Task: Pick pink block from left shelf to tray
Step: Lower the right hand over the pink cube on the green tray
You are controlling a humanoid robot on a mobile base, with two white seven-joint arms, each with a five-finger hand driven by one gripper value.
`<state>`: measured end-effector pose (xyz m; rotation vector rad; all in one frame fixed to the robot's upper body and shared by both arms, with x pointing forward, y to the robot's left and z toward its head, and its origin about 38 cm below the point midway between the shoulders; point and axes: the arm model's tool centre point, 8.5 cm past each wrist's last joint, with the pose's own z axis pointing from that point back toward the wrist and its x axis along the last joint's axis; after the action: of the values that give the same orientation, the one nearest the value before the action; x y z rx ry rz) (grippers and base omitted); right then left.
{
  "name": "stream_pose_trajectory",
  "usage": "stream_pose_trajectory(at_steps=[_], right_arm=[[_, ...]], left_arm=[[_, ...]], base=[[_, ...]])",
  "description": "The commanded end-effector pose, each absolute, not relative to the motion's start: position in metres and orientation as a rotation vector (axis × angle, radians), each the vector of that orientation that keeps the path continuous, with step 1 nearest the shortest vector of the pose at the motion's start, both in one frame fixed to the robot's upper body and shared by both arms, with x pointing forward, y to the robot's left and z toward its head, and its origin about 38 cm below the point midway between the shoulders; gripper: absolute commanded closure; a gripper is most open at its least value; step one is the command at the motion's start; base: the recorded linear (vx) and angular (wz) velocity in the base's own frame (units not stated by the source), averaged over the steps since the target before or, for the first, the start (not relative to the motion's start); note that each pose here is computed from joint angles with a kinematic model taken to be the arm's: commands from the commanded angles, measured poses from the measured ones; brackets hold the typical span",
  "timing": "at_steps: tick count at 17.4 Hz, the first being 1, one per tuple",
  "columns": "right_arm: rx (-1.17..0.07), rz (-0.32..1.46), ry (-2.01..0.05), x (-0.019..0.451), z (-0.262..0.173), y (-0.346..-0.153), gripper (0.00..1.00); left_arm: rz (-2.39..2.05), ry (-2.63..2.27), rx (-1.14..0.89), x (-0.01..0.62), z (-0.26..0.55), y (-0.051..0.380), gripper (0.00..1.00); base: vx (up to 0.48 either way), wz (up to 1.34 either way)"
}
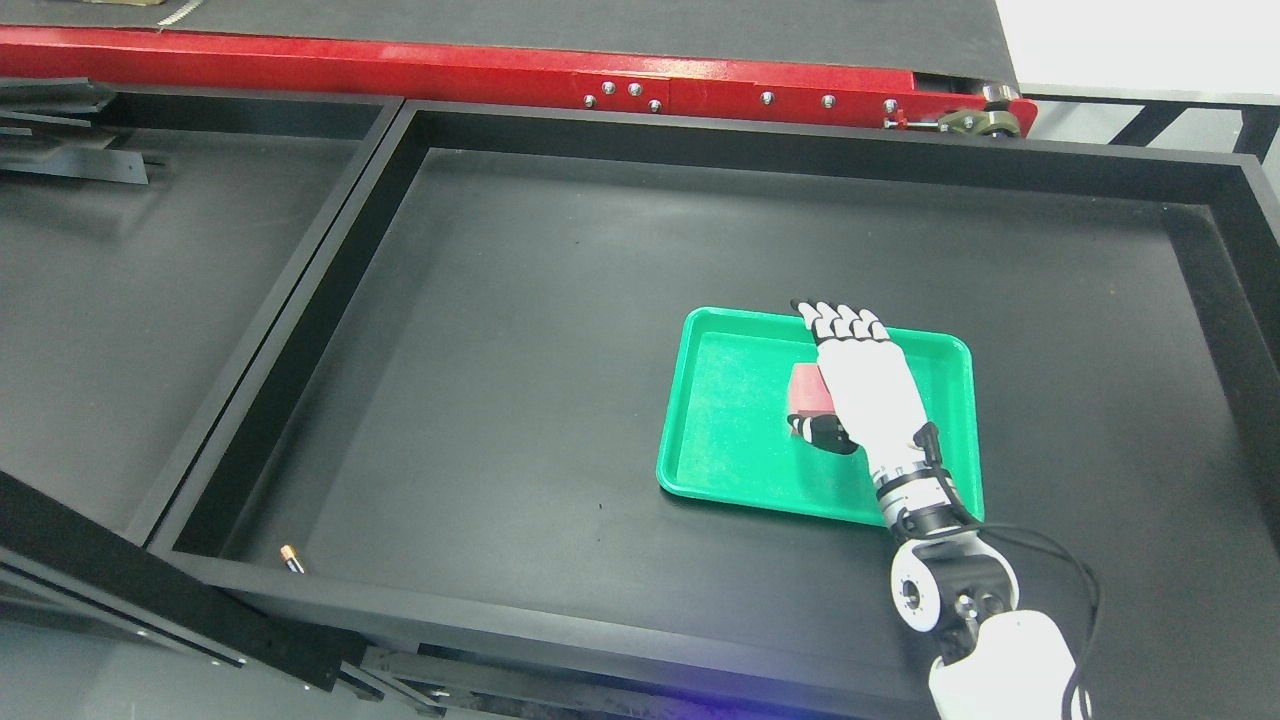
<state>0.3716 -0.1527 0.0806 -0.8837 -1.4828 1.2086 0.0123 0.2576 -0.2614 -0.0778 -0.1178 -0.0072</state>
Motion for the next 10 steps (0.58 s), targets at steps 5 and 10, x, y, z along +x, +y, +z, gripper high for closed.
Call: stream_pose_trajectory(at_steps=[5,10], right_arm=[[-0.816,1.286,-1.365,0.374,0.056,-0.16,0.0],[-0.802,1.298,-1.35,0.374,0.052,-0.16,0.0]], left_arm=[[-0.008,-0.115,-0.063,0.005,-0.261,0.268,0.0],[-0.008,-0.115,-0.063,0.005,-0.261,0.268,0.0]], base=[[0.027,-0.01],[0.012,0.0]])
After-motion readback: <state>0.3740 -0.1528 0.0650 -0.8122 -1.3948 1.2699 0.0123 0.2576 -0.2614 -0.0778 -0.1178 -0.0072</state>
